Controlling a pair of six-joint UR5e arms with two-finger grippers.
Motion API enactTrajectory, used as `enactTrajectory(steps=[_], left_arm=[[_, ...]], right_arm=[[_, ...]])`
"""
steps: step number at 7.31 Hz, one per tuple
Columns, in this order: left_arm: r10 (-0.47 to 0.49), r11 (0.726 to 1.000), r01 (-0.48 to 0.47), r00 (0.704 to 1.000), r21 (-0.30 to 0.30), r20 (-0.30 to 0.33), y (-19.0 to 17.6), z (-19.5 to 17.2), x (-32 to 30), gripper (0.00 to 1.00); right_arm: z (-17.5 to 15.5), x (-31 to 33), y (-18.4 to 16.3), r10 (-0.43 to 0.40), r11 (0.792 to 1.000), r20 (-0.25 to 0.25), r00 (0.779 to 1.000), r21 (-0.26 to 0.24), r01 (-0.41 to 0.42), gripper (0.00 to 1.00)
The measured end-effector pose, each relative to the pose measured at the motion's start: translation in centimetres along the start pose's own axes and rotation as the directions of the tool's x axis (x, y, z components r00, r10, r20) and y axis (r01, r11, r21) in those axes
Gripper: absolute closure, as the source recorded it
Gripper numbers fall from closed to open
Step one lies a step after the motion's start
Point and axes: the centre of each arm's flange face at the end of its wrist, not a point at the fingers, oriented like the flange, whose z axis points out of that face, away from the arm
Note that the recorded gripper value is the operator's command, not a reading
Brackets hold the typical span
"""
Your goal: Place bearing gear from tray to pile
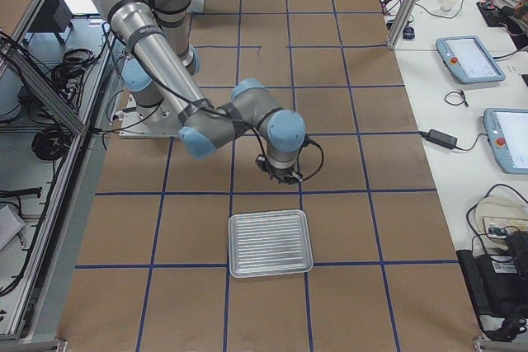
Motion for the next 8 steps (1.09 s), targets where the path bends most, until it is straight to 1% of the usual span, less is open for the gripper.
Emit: enactTrajectory(steps=[1,2,3,4,5,6,7,8], left_arm=[[0.000,1.000,0.000,1.000,-0.019,-0.013,0.6,1.2,-1.7,1.00],[0.007,1.000,-0.008,1.000,-0.028,-0.026,0.8,1.9,-2.5,1.00],[0.011,0.999,-0.012,0.999,-0.030,-0.038,0.6,2.4,-2.4,1.00],[0.009,1.000,-0.011,0.998,-0.024,-0.062,0.3,2.8,-2.0,1.00],[0.004,1.000,-0.005,0.996,-0.016,-0.092,0.0,3.2,-1.6,1.00],[0.001,1.000,-0.002,0.994,-0.014,-0.110,-0.3,3.6,-1.4,1.00],[0.000,1.000,-0.002,0.993,-0.015,-0.119,-0.5,3.9,-1.3,0.41],[0.002,1.000,-0.004,0.992,-0.016,-0.123,-0.6,4.2,-1.2,0.00]], right_arm=[[-2.4,-1.9,-5.7,0.053,0.998,-0.022,0.998,-0.013,-0.054,0.87],[-3.5,-4.1,-11.8,0.117,0.993,-0.035,0.993,-0.012,-0.117,0.87],[-3.9,-6.4,-18.2,0.174,0.985,-0.045,0.984,-0.012,-0.175,0.87],[-4.0,-8.7,-24.4,0.215,0.976,-0.061,0.975,-0.021,-0.216,0.87],[-3.7,-11.4,-30.2,0.268,0.962,-0.076,0.960,-0.033,-0.271,0.87],[-3.0,-14.2,-35.3,0.343,0.938,-0.083,0.936,-0.032,-0.346,0.87],[-1.9,-17.6,-40.4,0.425,0.903,-0.082,0.901,-0.030,-0.429,0.87],[-0.2,-21.1,-45.5,0.519,0.852,-0.078,0.851,-0.021,-0.522,0.84]])
